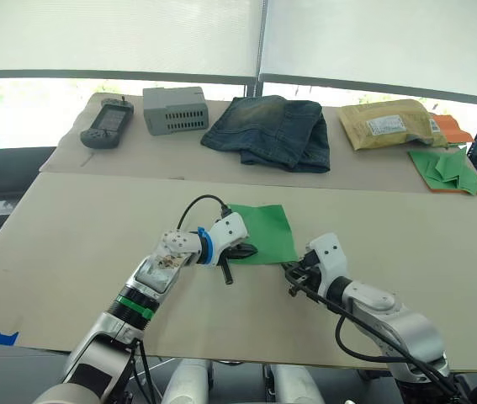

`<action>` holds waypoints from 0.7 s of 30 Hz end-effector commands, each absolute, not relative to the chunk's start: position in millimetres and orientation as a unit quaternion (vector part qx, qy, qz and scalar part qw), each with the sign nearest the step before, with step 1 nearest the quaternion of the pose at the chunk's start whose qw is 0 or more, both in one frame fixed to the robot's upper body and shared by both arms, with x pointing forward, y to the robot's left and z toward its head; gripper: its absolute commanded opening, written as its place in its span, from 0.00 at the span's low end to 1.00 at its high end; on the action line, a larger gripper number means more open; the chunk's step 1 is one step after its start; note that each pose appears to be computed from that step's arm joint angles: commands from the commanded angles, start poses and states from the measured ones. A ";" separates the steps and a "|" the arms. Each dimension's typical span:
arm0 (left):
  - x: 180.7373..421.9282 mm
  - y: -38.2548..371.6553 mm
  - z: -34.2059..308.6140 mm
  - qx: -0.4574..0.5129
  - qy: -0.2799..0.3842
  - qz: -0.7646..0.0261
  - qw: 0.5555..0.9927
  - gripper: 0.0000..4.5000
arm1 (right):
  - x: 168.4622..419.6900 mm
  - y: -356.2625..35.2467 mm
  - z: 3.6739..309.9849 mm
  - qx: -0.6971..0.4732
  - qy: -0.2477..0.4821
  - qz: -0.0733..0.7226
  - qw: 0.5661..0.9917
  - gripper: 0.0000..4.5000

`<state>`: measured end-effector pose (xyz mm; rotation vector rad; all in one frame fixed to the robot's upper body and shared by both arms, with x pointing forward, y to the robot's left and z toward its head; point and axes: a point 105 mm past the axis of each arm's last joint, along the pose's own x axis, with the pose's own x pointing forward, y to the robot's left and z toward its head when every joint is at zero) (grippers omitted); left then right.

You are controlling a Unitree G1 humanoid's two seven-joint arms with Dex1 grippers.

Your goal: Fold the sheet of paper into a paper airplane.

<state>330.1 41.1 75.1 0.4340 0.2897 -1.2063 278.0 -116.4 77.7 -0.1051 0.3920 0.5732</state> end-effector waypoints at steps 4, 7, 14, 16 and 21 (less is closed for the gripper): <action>324.6 40.7 62.2 0.218 0.160 -0.577 0.771 0.00 | 279.9 -96.0 101.0 -0.129 0.081 0.328 0.932 0.01; 324.0 43.6 61.2 0.218 0.163 -0.576 0.770 0.00 | 281.1 -93.3 104.0 -0.140 0.047 0.331 0.932 0.01; 325.0 44.9 61.2 0.215 0.164 -0.572 0.775 0.00 | 285.4 -95.5 104.4 -0.186 0.006 0.340 0.922 0.01; 325.2 45.7 61.8 0.213 0.164 -0.569 0.777 0.00 | 289.0 -95.8 104.2 -0.191 0.003 0.348 0.918 0.01; 325.9 56.9 62.5 0.207 0.167 -0.553 0.790 0.00 | 300.6 -84.9 109.4 -0.199 -0.018 0.387 0.900 0.01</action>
